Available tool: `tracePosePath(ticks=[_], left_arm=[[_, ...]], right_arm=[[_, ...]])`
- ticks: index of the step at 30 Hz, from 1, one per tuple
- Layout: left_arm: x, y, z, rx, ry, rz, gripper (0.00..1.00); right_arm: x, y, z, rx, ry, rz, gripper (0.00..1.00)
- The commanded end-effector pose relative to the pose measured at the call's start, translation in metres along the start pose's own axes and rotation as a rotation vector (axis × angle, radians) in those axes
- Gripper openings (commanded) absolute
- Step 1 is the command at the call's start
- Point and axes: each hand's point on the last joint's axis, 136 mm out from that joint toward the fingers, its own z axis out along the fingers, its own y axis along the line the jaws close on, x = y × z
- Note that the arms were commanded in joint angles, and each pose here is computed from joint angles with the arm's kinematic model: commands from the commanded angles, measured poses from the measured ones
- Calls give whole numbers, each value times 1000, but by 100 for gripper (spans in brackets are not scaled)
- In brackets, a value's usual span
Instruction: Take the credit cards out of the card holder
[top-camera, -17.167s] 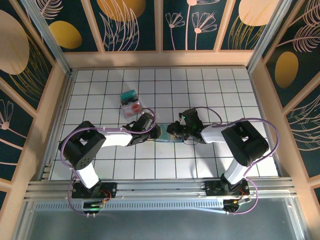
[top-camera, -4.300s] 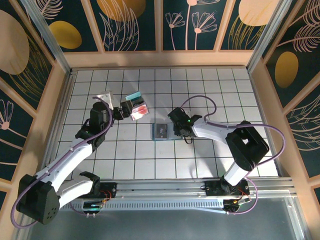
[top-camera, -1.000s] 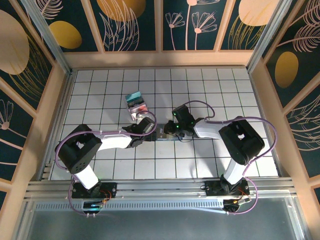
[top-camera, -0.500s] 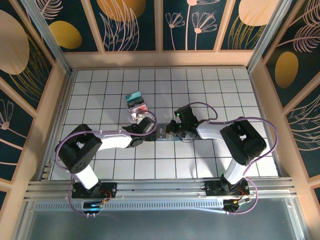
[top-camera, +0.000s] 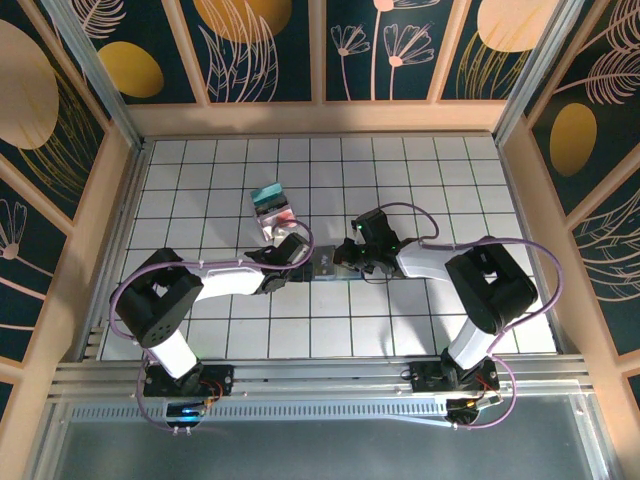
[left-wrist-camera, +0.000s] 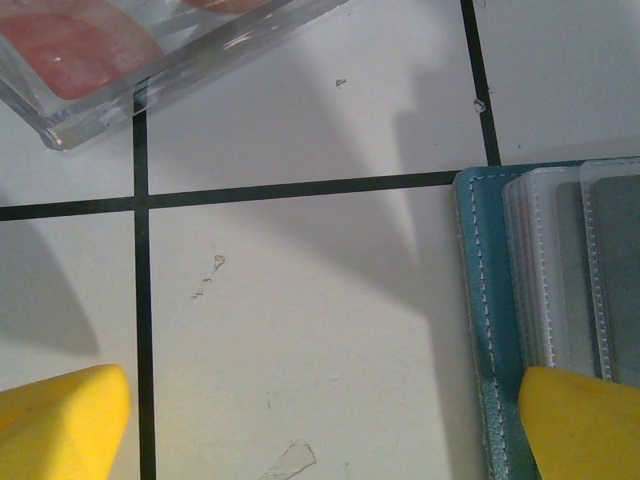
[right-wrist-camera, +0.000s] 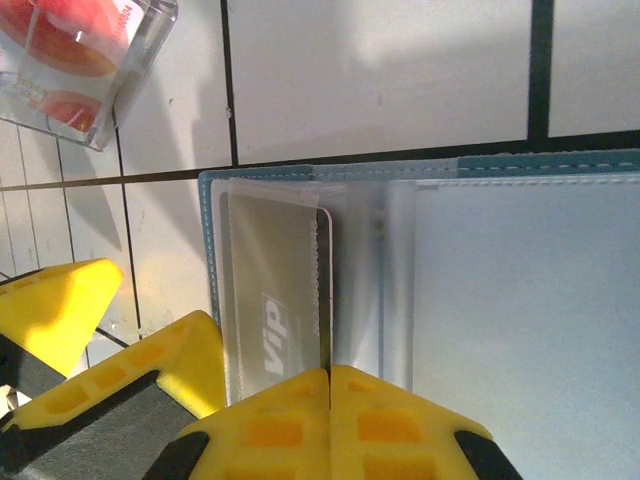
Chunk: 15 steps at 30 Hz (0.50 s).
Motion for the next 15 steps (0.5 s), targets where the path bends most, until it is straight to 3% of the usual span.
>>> tracePosePath(ticks=[1,15], left_arm=[[-3,1,-3,-24,-6,-8,99],[2,0,2,-29,17,8,99]], right_arm=[[0,-7,-8,28,-8,-7,0],[-2,2,-13,-38,-17,12,2]])
